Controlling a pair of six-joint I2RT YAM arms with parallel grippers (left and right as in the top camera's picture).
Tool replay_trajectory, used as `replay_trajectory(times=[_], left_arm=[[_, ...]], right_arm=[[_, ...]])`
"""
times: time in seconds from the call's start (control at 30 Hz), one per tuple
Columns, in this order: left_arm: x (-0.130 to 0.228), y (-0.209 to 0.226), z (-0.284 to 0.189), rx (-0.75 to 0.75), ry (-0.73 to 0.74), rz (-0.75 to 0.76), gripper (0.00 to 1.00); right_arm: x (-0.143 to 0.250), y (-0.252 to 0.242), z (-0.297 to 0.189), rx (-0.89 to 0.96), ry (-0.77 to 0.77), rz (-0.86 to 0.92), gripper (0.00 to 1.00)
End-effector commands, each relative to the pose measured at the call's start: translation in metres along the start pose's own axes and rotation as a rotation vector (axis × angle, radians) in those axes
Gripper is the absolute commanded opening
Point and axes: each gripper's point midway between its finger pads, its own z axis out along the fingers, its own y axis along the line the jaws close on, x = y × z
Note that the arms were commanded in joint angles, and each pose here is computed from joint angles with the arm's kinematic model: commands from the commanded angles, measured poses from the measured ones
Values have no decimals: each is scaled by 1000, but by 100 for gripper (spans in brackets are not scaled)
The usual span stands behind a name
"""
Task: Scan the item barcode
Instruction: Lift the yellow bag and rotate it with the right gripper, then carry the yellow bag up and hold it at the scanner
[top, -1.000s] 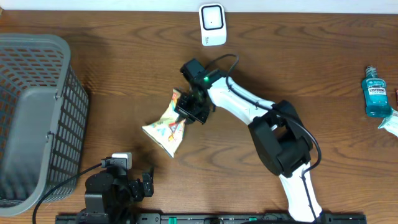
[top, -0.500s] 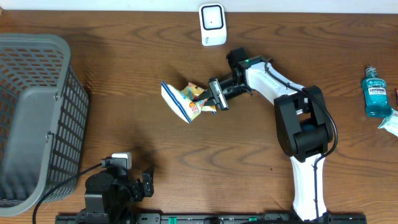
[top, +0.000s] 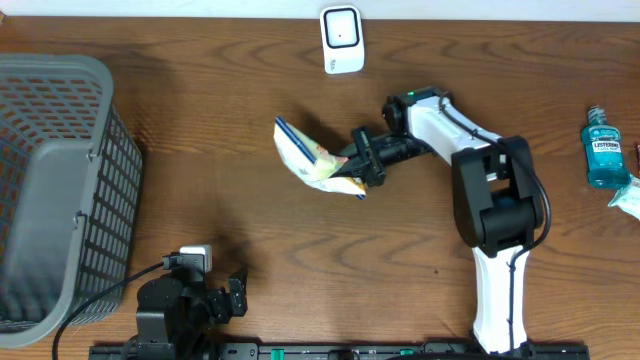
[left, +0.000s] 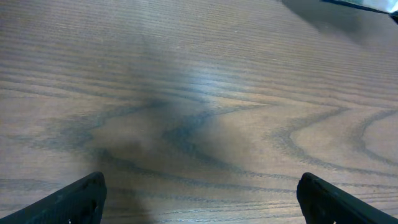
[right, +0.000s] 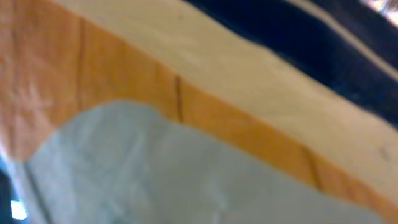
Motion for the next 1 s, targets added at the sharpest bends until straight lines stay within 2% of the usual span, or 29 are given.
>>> replay_trajectory(times=[0.0, 0.13, 0.4, 0.57, 0.63, 0.7, 0.83, 0.97], left_arm=[[11, 2, 3, -7, 39, -11, 98], [11, 2, 3, -7, 39, -11, 98], [11, 2, 3, -7, 39, -11, 97], [11, 2, 3, -7, 40, -11, 98], [11, 2, 3, -7, 39, -11, 98], [11, 2, 3, -7, 39, -11, 98], [11, 2, 3, -7, 40, -11, 98], [11, 2, 3, -7, 39, -11, 98]], right_arm=[[12, 11, -21, -69, 66, 170, 1], [11, 16, -36, -102, 73, 239, 2], [11, 17, -42, -120, 73, 193, 2], [18, 7, -50, -144, 67, 68, 1], [27, -3, -50, -145, 59, -14, 1], [36, -9, -48, -139, 41, -171, 2], [48, -37, -42, -3, -92, -279, 1], [38, -77, -55, 192, -379, -262, 1]])
